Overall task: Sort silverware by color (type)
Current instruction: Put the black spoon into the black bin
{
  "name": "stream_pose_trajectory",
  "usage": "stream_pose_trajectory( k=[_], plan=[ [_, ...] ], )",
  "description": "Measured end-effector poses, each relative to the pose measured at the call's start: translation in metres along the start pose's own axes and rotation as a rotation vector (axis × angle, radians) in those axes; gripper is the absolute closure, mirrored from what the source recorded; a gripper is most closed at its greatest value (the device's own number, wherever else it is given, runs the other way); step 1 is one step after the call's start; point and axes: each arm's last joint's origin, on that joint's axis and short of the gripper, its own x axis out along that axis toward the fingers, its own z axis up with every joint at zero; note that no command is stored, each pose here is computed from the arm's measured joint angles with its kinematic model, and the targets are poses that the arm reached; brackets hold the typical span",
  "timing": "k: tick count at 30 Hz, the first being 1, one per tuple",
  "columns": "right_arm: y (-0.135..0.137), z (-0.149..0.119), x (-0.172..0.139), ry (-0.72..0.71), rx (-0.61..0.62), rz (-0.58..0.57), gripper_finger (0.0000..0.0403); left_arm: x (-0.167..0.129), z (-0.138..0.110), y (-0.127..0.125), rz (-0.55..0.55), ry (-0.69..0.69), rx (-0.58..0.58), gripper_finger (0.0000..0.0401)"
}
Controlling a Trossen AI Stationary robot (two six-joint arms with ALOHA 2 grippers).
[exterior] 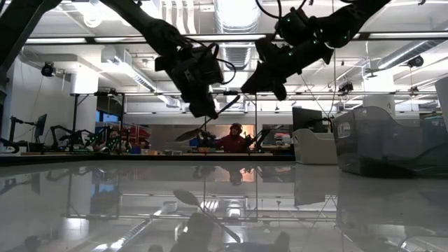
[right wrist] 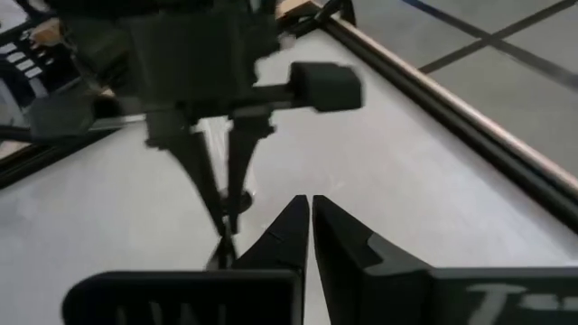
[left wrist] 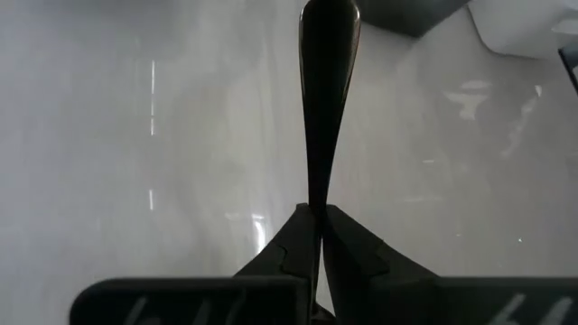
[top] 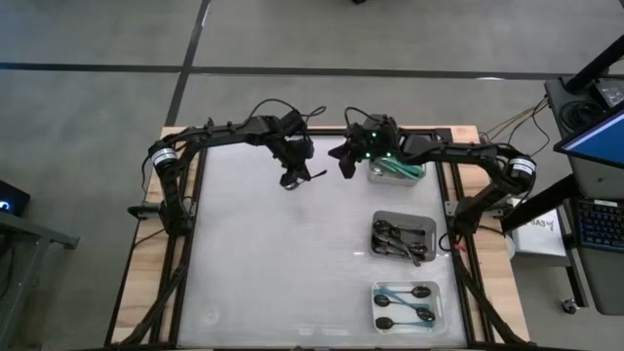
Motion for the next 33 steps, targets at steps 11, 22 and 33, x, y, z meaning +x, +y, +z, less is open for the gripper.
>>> stream_pose_trajectory(
  k=[11,22,33],
  plan=[
    [-0.001,0.007,-0.003,0.011,-0.038,-0.015,0.0316,-0.005,0.010,0.000,0.023,-0.031,-0.042,0.0401],
    [-0.012,0.015,-0.006,-0.104,0.250,-0.299,0.0264,-0.010,0.026,0.013,0.830,0.020,-0.220,0.0401],
    [-0.023,0.009,0.009,-0.161,0.398,-0.313,0.0267,0.002,0.046,-0.007,0.814,-0.100,-0.179,0.0401]
  ],
)
